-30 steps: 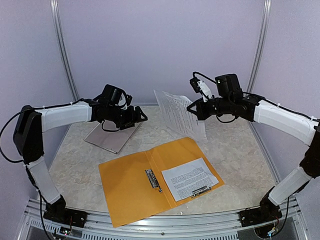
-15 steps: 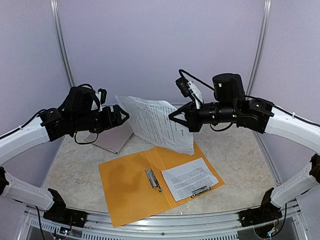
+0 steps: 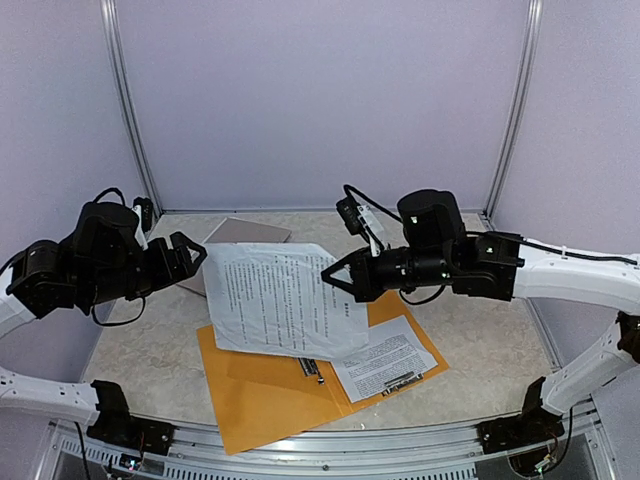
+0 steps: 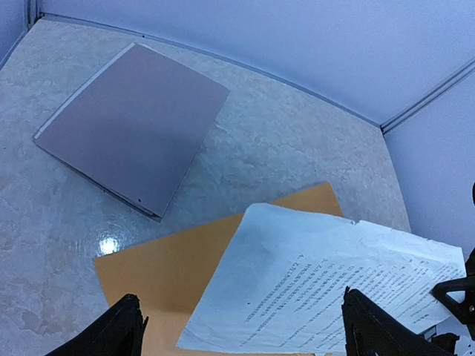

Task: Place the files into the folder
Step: Place the file in the folder with some files.

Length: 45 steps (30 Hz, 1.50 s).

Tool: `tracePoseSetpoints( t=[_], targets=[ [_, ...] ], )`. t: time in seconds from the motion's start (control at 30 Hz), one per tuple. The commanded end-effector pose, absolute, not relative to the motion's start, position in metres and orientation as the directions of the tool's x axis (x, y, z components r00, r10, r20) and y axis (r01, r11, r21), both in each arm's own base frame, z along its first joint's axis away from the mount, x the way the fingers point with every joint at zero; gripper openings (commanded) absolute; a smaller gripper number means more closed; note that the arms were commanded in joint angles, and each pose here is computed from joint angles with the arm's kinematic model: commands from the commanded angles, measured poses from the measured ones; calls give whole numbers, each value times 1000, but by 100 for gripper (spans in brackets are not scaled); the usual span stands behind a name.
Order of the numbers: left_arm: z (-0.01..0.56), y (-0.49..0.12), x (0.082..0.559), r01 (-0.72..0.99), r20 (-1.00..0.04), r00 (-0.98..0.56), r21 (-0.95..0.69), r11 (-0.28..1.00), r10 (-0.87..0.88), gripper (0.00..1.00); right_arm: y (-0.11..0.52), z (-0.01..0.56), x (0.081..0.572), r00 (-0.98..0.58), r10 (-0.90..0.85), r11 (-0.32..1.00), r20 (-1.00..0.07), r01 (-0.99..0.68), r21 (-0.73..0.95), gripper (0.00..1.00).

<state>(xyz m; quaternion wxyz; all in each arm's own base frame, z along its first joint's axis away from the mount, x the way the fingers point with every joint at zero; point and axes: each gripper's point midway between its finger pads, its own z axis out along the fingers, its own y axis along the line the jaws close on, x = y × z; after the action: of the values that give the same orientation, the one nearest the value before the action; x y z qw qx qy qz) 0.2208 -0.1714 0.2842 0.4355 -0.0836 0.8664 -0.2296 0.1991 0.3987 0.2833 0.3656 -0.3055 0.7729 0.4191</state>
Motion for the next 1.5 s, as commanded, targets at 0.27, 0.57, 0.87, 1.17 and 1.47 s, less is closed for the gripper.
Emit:
tracePoseSetpoints(
  t=[0.27,0.57,0.87,1.17,1.47],
  targets=[
    [256,-174,227,2,-709,-662,-327,945,-244,89,433,151,223,-807,-122,613,-578,-519,596,5],
    [227,-191,223,18,-663,-723,-298,954,-193,89,430,135,232,-860,70,603,-506,-367,708,6],
    [219,-193,213,41,-651,-744,-274,961,-154,89,431,119,218,-879,194,596,-436,-247,764,10],
    [210,-197,199,62,-646,-753,-262,963,-128,90,434,118,217,-864,352,516,-360,-141,845,6],
    [194,-196,192,48,-614,-781,-241,969,-114,91,450,109,207,-884,310,524,-349,-147,839,24]
  ],
)
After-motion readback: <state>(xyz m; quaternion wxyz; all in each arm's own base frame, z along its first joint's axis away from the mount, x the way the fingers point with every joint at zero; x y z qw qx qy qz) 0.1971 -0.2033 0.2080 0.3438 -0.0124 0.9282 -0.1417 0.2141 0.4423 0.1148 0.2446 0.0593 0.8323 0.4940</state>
